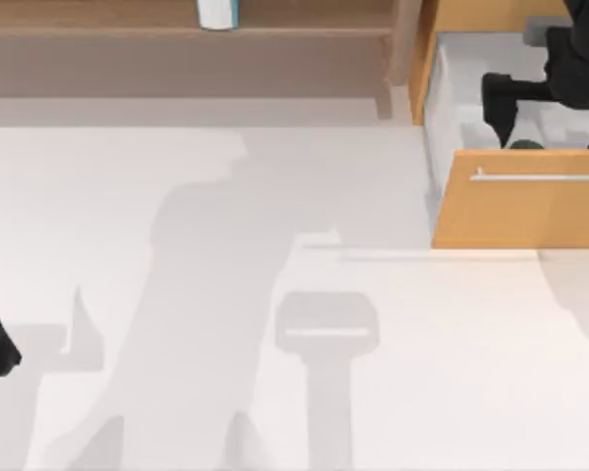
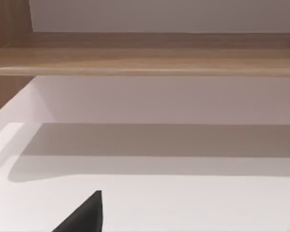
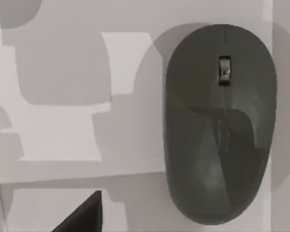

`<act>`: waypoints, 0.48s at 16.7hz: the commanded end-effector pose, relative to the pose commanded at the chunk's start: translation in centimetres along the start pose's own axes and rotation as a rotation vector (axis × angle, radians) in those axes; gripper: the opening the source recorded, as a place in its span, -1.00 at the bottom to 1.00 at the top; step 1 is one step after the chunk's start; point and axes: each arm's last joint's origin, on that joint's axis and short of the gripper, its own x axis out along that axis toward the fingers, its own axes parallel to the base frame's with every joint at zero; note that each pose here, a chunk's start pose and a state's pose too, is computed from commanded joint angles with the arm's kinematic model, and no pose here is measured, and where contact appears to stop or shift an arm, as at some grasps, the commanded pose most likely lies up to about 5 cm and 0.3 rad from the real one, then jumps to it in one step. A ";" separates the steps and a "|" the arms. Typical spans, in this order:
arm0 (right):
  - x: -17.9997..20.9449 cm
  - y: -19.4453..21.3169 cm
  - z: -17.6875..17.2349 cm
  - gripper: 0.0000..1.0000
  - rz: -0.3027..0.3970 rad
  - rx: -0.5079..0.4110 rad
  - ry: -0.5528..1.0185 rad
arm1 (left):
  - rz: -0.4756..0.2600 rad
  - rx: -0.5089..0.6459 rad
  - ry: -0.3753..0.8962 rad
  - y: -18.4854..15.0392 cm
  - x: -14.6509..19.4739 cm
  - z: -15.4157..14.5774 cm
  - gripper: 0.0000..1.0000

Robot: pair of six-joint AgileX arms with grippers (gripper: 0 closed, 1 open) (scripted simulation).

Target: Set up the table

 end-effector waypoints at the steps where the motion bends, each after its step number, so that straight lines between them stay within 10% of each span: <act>1: 0.9 0.1 0.4 1.00 -0.005 0.005 0.020 | 0.000 0.000 0.000 0.0 0.0 0.0 1.00; 8: 2.0 0.2 1.2 1.00 -0.010 0.015 0.040 | 0.000 0.000 0.000 0.0 0.0 0.0 1.00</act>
